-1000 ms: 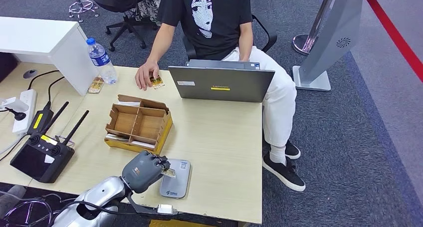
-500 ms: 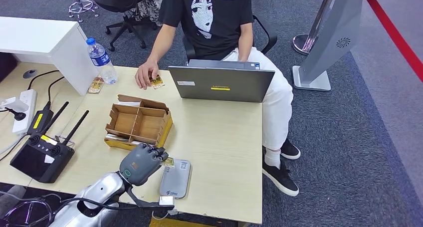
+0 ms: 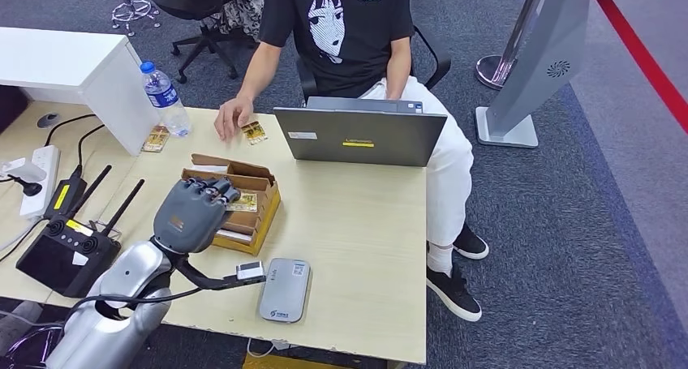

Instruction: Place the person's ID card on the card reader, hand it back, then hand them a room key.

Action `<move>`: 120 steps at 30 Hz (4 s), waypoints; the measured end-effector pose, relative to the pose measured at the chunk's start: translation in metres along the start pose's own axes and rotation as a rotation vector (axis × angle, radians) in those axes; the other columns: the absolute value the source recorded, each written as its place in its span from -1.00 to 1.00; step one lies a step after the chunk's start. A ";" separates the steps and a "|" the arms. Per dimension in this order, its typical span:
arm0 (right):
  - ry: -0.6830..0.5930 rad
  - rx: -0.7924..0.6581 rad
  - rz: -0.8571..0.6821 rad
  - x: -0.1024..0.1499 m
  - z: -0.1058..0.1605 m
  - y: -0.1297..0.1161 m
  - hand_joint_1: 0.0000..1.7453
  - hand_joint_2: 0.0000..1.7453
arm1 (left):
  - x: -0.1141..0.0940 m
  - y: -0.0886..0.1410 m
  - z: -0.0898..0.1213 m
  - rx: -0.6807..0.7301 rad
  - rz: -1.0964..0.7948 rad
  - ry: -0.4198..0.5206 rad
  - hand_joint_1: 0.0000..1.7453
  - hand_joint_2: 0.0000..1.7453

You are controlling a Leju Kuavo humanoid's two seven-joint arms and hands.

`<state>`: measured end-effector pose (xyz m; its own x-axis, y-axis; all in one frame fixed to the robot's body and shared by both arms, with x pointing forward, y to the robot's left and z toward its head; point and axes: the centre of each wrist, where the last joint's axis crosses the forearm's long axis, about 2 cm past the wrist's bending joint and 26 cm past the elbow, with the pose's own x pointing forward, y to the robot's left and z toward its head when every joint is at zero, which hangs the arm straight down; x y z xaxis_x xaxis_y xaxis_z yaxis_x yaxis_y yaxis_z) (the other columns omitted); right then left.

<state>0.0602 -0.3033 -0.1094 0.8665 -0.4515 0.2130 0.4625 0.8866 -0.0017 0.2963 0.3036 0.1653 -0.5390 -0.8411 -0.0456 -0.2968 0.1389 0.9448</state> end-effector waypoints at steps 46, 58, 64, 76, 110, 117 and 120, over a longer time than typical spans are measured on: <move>0.009 0.020 0.041 -0.002 0.000 0.004 -1.00 1.00 | -0.060 0.018 -0.010 0.072 -0.063 0.123 -1.00 1.00; 0.013 0.012 0.015 -0.003 0.000 0.005 -1.00 1.00 | -0.015 -0.020 0.039 -0.064 -0.036 0.094 -1.00 1.00; 0.013 0.007 0.006 -0.003 0.000 0.004 -1.00 1.00 | 0.004 -0.035 0.062 -0.158 -0.027 0.079 -1.00 1.00; 0.012 0.006 0.011 -0.003 0.000 0.004 -1.00 1.00 | -0.006 -0.034 0.069 -0.180 -0.041 0.109 -1.00 1.00; 0.010 0.015 0.046 -0.003 0.000 0.004 -1.00 1.00 | -0.057 -0.047 0.098 -0.224 -0.005 0.307 -1.00 1.00; 0.010 0.017 0.047 -0.002 0.000 0.005 -1.00 1.00 | -0.058 -0.047 0.096 -0.207 -0.001 0.321 -1.00 1.00; 0.010 0.019 0.048 -0.003 0.000 0.005 -1.00 1.00 | -0.060 -0.048 0.096 -0.206 0.001 0.332 -1.00 1.00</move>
<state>0.0601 -0.2981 -0.1095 0.8894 -0.4094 0.2033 0.4168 0.9090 0.0072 0.2674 0.3976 0.0920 -0.2444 -0.9692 0.0307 -0.1134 0.0600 0.9917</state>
